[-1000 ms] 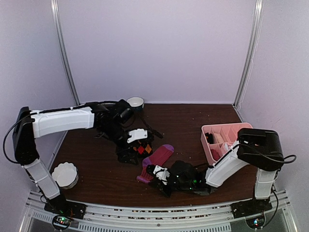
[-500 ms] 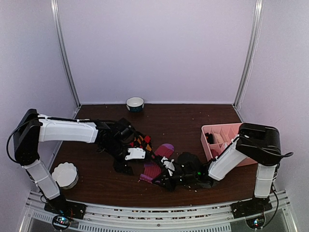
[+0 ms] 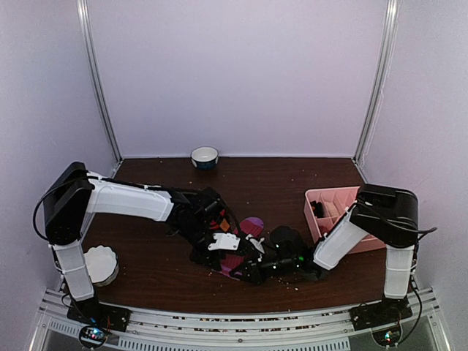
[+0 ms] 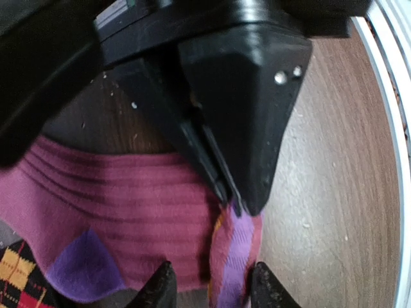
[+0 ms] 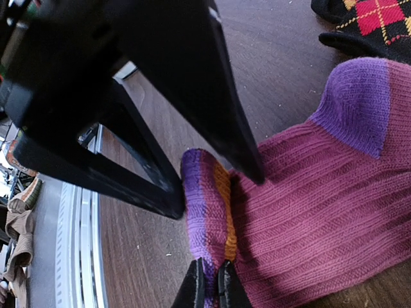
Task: Roll the socks
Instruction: Roll the sock.
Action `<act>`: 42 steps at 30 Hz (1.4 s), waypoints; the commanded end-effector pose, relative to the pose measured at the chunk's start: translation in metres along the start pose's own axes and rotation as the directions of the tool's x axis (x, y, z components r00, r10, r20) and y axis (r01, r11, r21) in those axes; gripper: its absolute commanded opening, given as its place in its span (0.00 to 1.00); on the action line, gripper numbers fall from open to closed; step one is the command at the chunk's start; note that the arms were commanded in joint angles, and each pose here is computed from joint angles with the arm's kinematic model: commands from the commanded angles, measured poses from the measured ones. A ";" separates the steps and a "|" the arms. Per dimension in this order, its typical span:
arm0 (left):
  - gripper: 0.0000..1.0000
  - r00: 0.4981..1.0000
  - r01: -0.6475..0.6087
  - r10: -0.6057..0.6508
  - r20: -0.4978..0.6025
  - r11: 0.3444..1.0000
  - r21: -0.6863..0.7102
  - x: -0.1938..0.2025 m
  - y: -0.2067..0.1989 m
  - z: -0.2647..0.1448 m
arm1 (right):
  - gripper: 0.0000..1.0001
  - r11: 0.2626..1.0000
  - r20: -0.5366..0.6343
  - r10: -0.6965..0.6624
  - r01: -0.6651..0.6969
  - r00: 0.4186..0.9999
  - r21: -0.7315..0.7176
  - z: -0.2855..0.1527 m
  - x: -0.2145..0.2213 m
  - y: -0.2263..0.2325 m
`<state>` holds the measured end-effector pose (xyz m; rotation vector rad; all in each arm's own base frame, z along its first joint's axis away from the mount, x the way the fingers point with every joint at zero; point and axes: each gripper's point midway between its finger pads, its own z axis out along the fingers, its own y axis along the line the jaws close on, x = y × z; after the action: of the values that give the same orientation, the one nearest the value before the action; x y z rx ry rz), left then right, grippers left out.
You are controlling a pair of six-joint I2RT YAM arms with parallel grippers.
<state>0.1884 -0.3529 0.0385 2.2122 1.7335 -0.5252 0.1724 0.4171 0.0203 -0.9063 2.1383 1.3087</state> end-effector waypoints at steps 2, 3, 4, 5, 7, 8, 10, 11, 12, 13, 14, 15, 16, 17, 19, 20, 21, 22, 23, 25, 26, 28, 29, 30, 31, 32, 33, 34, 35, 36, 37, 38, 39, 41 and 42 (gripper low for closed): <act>0.35 1.000 -0.005 0.004 0.020 0.999 0.050 -0.010 0.000 0.008 | 0.00 0.962 -0.280 0.215 -0.153 0.936 0.227 -0.017 0.102 -0.054; 0.30 1.000 -0.002 0.001 0.016 0.998 0.062 -0.009 -0.001 0.009 | 0.00 0.963 -0.273 0.213 -0.153 0.938 0.224 -0.017 0.100 -0.054; 0.23 1.000 0.003 -0.004 0.008 0.997 0.073 -0.008 -0.003 0.010 | 0.00 0.965 -0.267 0.206 -0.149 0.942 0.217 -0.017 0.098 -0.052; 0.17 1.000 0.009 -0.008 -0.004 0.997 0.081 -0.005 -0.004 0.012 | 0.00 0.967 -0.253 0.197 -0.145 0.947 0.210 -0.018 0.095 -0.051; 0.08 0.999 0.025 -0.022 -0.031 0.995 0.096 0.001 -0.006 0.014 | 0.00 0.975 -0.198 0.164 -0.129 0.966 0.180 -0.019 0.083 -0.045; 0.06 0.999 0.032 -0.027 -0.046 0.994 0.107 0.004 -0.008 0.016 | 0.01 0.978 -0.166 0.151 -0.122 0.975 0.169 -0.021 0.076 -0.042; 0.05 0.997 0.050 -0.041 -0.069 0.990 0.131 0.010 -0.013 0.017 | 0.08 0.983 -0.123 0.118 -0.098 0.985 0.158 -0.026 0.068 -0.038; 0.02 0.996 0.065 -0.054 -0.078 0.987 0.147 0.013 -0.015 0.018 | 0.15 0.986 -0.100 0.094 -0.079 0.990 0.150 -0.028 0.063 -0.035; 0.00 0.994 0.083 -0.070 -0.086 0.983 0.164 0.015 -0.016 0.019 | 0.18 0.988 -0.081 0.067 -0.055 0.994 0.142 -0.031 0.059 -0.031; 0.00 0.992 0.110 -0.095 -0.089 0.977 0.181 0.016 -0.016 0.018 | 0.20 0.990 -0.058 0.034 -0.026 0.998 0.137 -0.034 0.053 -0.026; 0.00 0.988 0.142 -0.126 -0.091 0.968 0.206 0.017 -0.017 0.016 | 0.21 0.990 -0.039 0.006 0.000 0.999 0.140 -0.037 0.048 -0.023; 0.00 0.984 0.173 -0.156 -0.086 0.956 0.237 0.016 -0.018 0.013 | 0.23 0.989 -0.026 -0.021 0.025 0.999 0.147 -0.040 0.045 -0.021; 0.00 0.979 0.203 -0.187 -0.087 0.942 0.265 0.016 -0.019 0.011 | 0.25 0.984 -0.010 -0.048 0.050 0.999 0.168 -0.043 0.041 -0.021; 0.00 0.972 0.233 -0.214 -0.097 0.926 0.296 0.017 -0.023 0.008 | 0.25 0.980 -0.003 -0.073 0.072 0.997 0.188 -0.047 0.040 -0.021; 0.00 0.964 0.266 -0.244 -0.106 0.905 0.333 0.018 -0.027 0.005 | 0.27 0.968 0.008 -0.124 0.120 0.992 0.220 -0.054 0.037 -0.020; 0.00 0.960 0.278 -0.255 -0.111 0.895 0.347 0.017 -0.030 0.003 | 0.27 0.960 0.009 -0.160 0.153 0.987 0.235 -0.057 0.036 -0.018; 0.00 0.957 0.290 -0.267 -0.114 0.884 0.367 0.017 -0.034 0.002 | 0.27 0.949 0.012 -0.194 0.185 0.981 0.256 -0.061 0.034 -0.016; 0.00 0.953 0.303 -0.281 -0.115 0.871 0.387 0.015 -0.039 0.000 | 0.27 0.934 0.013 -0.230 0.217 0.973 0.282 -0.065 0.032 -0.015; 0.00 0.949 0.313 -0.294 -0.110 0.857 0.408 0.013 -0.043 -0.002 | 0.27 0.919 0.007 -0.266 0.251 0.964 0.305 -0.069 0.031 -0.013; 0.00 0.944 0.325 -0.315 -0.101 0.831 0.451 0.007 -0.051 -0.005 | 0.27 0.868 -0.018 -0.339 0.320 0.941 0.380 -0.077 0.030 -0.013; 0.00 0.944 0.324 -0.313 -0.103 0.828 0.458 0.005 -0.054 -0.005 | 0.28 0.837 -0.033 -0.379 0.357 0.925 0.415 -0.081 0.028 -0.012; 0.00 0.946 0.321 -0.307 -0.109 0.825 0.465 0.003 -0.055 -0.004 | 0.30 0.774 -0.050 -0.446 0.413 0.894 0.480 -0.089 0.022 -0.009; 0.00 0.943 0.329 -0.311 -0.118 0.818 0.472 0.003 -0.055 -0.003 | 0.34 0.745 -0.060 -0.464 0.426 0.884 0.514 -0.093 0.019 -0.010; 0.00 0.940 0.338 -0.317 -0.128 0.811 0.477 0.002 -0.054 0.000 | 0.42 0.725 -0.061 -0.479 0.433 0.876 0.536 -0.096 0.016 -0.009; 0.00 0.936 0.349 -0.322 -0.140 0.808 0.476 0.003 -0.051 0.003 | 0.87 0.711 -0.058 -0.492 0.439 0.869 0.549 -0.099 0.013 -0.007; 0.00 0.932 0.362 -0.328 -0.156 0.804 0.472 0.004 -0.048 0.007 | 1.00 0.700 -0.055 -0.495 0.435 0.867 0.566 -0.102 0.010 -0.008; 0.00 0.930 0.368 -0.329 -0.166 0.806 0.464 0.005 -0.045 0.010 | 1.00 0.691 -0.052 -0.493 0.427 0.868 0.583 -0.104 0.007 -0.010; 0.00 0.925 0.379 -0.334 -0.181 0.805 0.457 0.007 -0.042 0.015 | 0.99 0.677 -0.054 -0.487 0.416 0.872 0.607 -0.106 0.005 -0.014; 0.00 0.920 0.391 -0.339 -0.195 0.804 0.448 0.009 -0.038 0.020 | 1.00 0.656 -0.051 -0.478 0.394 0.877 0.644 -0.109 0.003 -0.019; 0.00 0.914 0.404 -0.347 -0.209 0.804 0.436 0.011 -0.033 0.025 | 0.99 0.654 -0.039 -0.470 0.377 0.882 0.656 -0.111 0.003 -0.021; 0.00 0.909 0.416 -0.354 -0.219 0.807 0.419 0.012 -0.029 0.029 | 1.00 0.666 -0.009 -0.462 0.353 0.887 0.657 -0.115 0.003 -0.021; 0.00 0.905 0.424 -0.360 -0.229 0.811 0.403 0.014 -0.025 0.032 | 1.00 0.687 0.041 -0.457 0.324 0.888 0.650 -0.120 0.004 -0.019; 0.00 0.900 0.433 -0.367 -0.235 0.811 0.393 0.015 -0.022 0.034 | 1.00 0.714 0.111 -0.453 0.284 0.885 0.640 -0.127 0.001 -0.016; 0.00 0.893 0.445 -0.377 -0.245 0.815 0.370 0.016 -0.018 0.035 | 1.00 0.744 0.245 -0.431 0.188 0.869 0.641 -0.146 -0.007 -0.013; 0.00 0.891 0.449 -0.379 -0.248 0.816 0.364 0.017 -0.016 0.035 | 0.99 0.735 0.257 -0.419 0.159 0.871 0.660 -0.152 -0.007 -0.018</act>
<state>0.1558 -0.3492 0.0154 2.2072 2.3573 -1.0473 0.1684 0.3013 0.0550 -0.8537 1.8663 0.4606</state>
